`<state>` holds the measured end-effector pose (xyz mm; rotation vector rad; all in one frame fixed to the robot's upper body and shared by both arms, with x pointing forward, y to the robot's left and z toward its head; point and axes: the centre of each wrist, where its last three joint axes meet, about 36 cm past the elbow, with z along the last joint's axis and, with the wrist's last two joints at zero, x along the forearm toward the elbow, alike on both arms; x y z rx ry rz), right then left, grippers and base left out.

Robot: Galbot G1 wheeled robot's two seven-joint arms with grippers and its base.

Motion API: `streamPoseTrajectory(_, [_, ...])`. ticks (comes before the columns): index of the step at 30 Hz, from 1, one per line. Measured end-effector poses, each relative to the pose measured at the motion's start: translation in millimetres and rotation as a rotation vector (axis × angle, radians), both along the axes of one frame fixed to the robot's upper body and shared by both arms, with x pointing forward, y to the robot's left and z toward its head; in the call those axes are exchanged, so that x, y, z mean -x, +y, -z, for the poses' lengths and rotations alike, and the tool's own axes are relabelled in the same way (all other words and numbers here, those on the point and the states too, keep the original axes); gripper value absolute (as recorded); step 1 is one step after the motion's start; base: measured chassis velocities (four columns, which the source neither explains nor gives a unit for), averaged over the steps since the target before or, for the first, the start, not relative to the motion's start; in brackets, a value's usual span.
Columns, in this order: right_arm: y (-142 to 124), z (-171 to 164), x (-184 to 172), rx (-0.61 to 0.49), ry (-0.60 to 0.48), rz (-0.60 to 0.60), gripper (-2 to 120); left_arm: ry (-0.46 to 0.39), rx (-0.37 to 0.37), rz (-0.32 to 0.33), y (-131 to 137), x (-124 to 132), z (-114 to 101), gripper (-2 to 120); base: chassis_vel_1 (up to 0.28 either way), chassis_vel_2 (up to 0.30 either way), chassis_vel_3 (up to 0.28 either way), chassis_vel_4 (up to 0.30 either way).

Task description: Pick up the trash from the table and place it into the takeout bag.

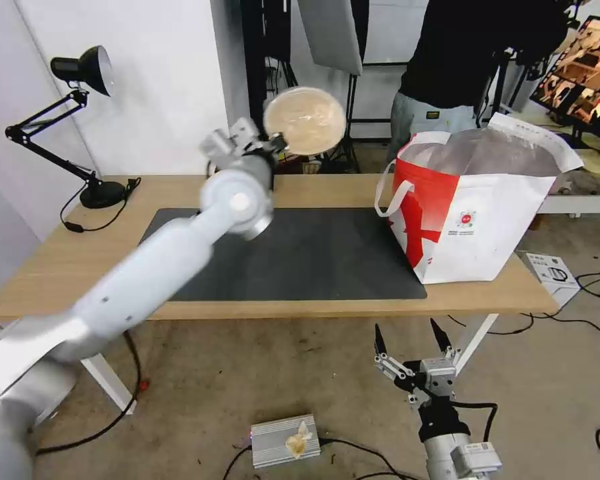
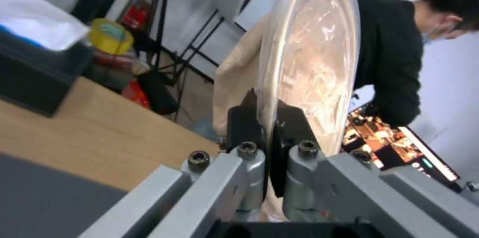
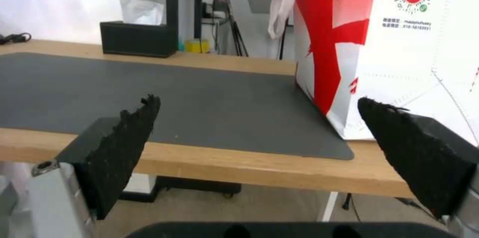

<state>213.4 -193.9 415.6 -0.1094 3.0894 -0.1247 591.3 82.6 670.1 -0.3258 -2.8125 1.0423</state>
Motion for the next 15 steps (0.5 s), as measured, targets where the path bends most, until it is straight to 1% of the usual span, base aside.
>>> streamPoseTrajectory(2, [0, 0, 0, 0.0, 0.0, 0.0, 100, -0.007, -0.002, 0.021, -16, -3, -4, 0, 0.0, 0.0, 0.0, 0.0])
streamPoseTrajectory(3, [0, 0, 0, 0.0, 0.0, 0.0, 100, -0.007, -0.002, 0.021, -16, -3, -4, 0, 0.0, 0.0, 0.0, 0.0])
streamPoseTrajectory(7, [0, 0, 0, 0.0, 0.0, 0.0, 100, -0.028, -0.005, 0.07, -47, -8, -9, 0, 0.0, 0.0, 0.0, 0.0])
streamPoseTrajectory(8, [0, 0, 0, 0.0, 0.0, 0.0, 100, -0.028, -0.005, 0.07, -47, -8, -9, 0, 0.0, 0.0, 0.0, 0.0])
streamPoseTrajectory(11, [0, 0, 0, 0.0, 0.0, 0.0, 100, -0.053, -0.018, 0.094, -68, -10, -10, 0, 0.0, 0.0, 0.0, 0.0])
streamPoseTrajectory(13, [0, 0, 0, 0.0, 0.0, 0.0, 100, -0.059, -0.023, 0.101, -72, -10, -10, 0, 0.0, 0.0, 0.0, 0.0])
streamPoseTrajectory(15, [0, 0, 0, 0.0, 0.0, 0.0, 100, -0.082, -0.041, 0.127, -81, -10, -10, 0, 0.0, 0.0, 0.0, 0.0])
